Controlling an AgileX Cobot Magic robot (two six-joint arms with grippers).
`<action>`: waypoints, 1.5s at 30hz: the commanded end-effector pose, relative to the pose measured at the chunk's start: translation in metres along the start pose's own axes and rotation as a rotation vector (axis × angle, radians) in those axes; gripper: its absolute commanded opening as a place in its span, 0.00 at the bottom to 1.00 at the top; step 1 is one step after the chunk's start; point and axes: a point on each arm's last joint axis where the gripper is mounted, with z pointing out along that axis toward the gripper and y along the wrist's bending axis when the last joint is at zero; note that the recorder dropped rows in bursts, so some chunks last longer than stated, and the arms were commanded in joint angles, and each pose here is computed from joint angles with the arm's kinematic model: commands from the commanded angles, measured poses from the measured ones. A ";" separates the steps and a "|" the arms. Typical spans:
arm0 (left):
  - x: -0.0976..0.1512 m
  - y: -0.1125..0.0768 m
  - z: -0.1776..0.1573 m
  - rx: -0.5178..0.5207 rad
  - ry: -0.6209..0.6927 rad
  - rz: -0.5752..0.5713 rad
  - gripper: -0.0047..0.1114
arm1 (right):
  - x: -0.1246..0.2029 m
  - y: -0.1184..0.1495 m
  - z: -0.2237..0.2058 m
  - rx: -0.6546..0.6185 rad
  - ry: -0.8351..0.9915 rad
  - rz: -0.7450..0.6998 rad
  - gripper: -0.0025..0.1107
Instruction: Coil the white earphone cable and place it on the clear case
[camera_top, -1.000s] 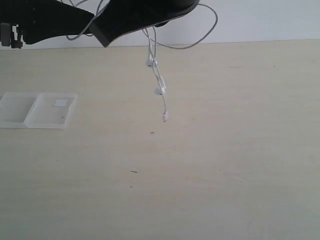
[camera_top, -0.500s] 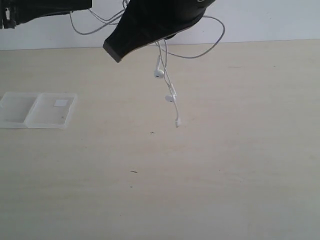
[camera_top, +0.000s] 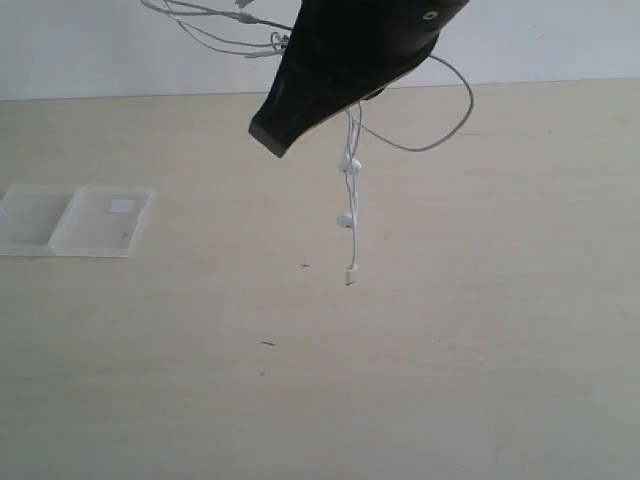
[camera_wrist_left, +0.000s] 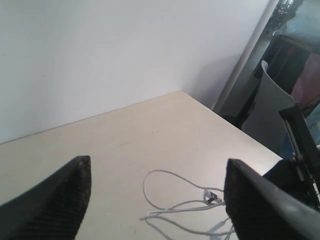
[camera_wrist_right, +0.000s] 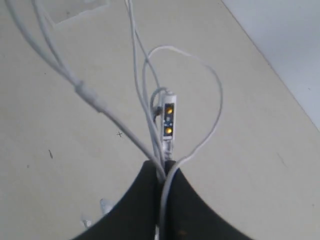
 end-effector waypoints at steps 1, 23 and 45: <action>-0.004 0.002 0.001 -0.008 -0.035 -0.037 0.66 | -0.007 -0.005 -0.008 0.008 0.015 -0.051 0.02; 0.020 0.015 0.027 0.053 0.091 -0.092 0.65 | -0.054 0.006 -0.019 -0.205 -0.004 -0.060 0.02; 0.045 0.008 0.054 0.195 0.209 -0.084 0.47 | -0.063 -0.002 -0.029 -0.166 -0.054 -0.053 0.02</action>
